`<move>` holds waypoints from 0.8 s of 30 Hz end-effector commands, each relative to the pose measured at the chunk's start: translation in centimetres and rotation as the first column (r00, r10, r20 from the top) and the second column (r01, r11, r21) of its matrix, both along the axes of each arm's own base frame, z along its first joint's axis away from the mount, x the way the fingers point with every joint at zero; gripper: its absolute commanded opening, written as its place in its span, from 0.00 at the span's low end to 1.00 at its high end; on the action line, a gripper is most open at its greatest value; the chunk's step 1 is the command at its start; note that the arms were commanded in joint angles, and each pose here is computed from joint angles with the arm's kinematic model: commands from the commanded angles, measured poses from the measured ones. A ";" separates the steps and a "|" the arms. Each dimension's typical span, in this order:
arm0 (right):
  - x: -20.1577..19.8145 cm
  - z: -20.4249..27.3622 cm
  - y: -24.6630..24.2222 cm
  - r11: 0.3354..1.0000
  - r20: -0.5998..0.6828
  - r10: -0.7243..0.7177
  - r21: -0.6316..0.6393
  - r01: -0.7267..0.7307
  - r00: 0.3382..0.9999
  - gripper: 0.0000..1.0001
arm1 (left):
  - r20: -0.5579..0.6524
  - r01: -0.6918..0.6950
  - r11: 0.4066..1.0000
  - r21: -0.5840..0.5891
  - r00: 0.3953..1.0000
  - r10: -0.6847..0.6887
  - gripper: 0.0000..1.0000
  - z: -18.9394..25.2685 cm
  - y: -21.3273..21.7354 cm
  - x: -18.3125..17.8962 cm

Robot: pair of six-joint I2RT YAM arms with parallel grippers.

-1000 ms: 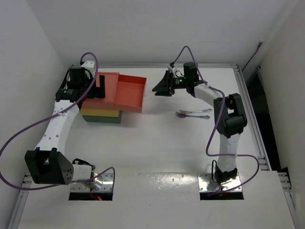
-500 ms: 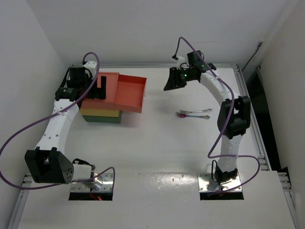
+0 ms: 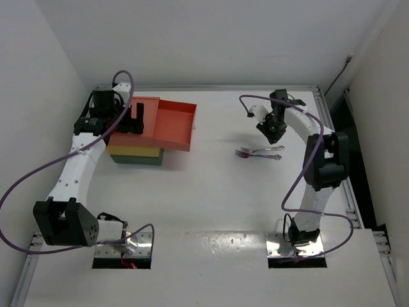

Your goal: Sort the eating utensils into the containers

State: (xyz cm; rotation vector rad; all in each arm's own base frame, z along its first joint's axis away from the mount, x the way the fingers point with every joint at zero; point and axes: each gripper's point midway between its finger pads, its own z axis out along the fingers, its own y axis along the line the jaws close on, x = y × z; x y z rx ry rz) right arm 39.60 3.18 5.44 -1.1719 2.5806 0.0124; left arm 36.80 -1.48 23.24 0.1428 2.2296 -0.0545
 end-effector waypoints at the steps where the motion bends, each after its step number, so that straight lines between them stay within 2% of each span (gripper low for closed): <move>1: 1.8 -0.2 -1.2 0.987 0.035 0.144 -0.083 -0.141 0.989 0.22 | 0.015 -0.004 1.000 -0.008 1.000 0.004 1.00 1.2 0.3 0.0; 3: 2.3 -0.2 -1.3 0.985 0.035 0.160 -0.070 -0.158 0.986 0.26 | 0.016 0.001 1.000 0.000 1.000 -0.001 1.00 1.2 0.3 0.0; 6: 1.3 -1.7 -1.3 0.975 -0.042 0.210 -0.065 -0.212 0.977 0.35 | 0.016 0.001 1.000 0.000 1.000 -0.001 1.00 1.2 0.3 0.0; 24: 1.8 -5.0 0.9 0.956 -0.111 0.291 0.014 -0.292 0.950 0.36 | -0.025 -0.004 1.000 -0.008 1.000 0.004 1.00 -0.2 0.3 0.4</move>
